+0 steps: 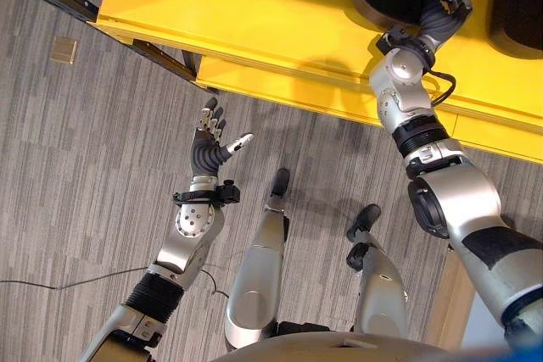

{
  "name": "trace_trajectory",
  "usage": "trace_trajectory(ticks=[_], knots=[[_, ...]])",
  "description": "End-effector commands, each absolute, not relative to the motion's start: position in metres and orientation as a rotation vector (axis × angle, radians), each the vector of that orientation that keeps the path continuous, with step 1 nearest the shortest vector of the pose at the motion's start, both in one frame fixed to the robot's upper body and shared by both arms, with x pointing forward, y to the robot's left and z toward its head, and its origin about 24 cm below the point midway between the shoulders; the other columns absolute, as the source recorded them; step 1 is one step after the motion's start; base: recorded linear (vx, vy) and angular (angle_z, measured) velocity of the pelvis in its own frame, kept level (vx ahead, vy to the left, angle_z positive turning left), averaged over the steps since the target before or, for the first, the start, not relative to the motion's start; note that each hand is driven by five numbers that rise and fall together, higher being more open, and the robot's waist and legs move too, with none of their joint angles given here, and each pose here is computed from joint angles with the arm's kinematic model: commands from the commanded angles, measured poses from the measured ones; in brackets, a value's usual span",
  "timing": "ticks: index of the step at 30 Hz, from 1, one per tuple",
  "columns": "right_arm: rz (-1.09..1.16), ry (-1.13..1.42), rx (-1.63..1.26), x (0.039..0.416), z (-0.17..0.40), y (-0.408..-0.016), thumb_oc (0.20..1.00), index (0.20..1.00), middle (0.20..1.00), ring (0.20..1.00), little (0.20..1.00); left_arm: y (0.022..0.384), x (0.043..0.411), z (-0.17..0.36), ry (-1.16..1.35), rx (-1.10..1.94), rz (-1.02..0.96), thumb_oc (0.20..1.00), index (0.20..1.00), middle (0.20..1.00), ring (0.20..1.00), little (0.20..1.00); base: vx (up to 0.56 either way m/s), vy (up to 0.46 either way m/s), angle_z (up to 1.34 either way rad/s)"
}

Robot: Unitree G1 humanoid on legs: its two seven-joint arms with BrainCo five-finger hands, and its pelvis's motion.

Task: Move parts from the plastic box to the shelf.

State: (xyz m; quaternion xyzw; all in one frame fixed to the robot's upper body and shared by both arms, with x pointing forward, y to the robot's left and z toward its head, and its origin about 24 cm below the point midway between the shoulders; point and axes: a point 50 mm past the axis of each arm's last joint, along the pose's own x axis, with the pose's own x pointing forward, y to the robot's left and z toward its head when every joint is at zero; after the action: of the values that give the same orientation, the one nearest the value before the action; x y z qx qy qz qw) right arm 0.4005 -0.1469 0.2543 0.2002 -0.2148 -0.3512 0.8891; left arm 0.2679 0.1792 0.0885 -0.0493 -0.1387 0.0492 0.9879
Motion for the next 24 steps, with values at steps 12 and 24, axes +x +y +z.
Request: trace_trajectory(ticks=[12, 24], knots=[[-0.731, -0.472, 0.386, 0.402, 0.265, -0.152, 0.2, 0.2, 0.2, 0.2, 0.2, 0.182, 0.263, 0.128, -0.49, -0.126, 0.077, 1.0, 1.0, 1.0, 1.0, 1.0, 0.01, -0.003, 0.0], [-0.714, -0.488, 0.427, 0.402, 0.275, -0.15, 0.2, 0.2, 0.2, 0.2, 0.2, 0.182, 0.263, 0.128, -0.49, -0.125, 0.064, 1.0, 1.0, 1.0, 1.0, 1.0, 0.0, 0.003, 0.01]])
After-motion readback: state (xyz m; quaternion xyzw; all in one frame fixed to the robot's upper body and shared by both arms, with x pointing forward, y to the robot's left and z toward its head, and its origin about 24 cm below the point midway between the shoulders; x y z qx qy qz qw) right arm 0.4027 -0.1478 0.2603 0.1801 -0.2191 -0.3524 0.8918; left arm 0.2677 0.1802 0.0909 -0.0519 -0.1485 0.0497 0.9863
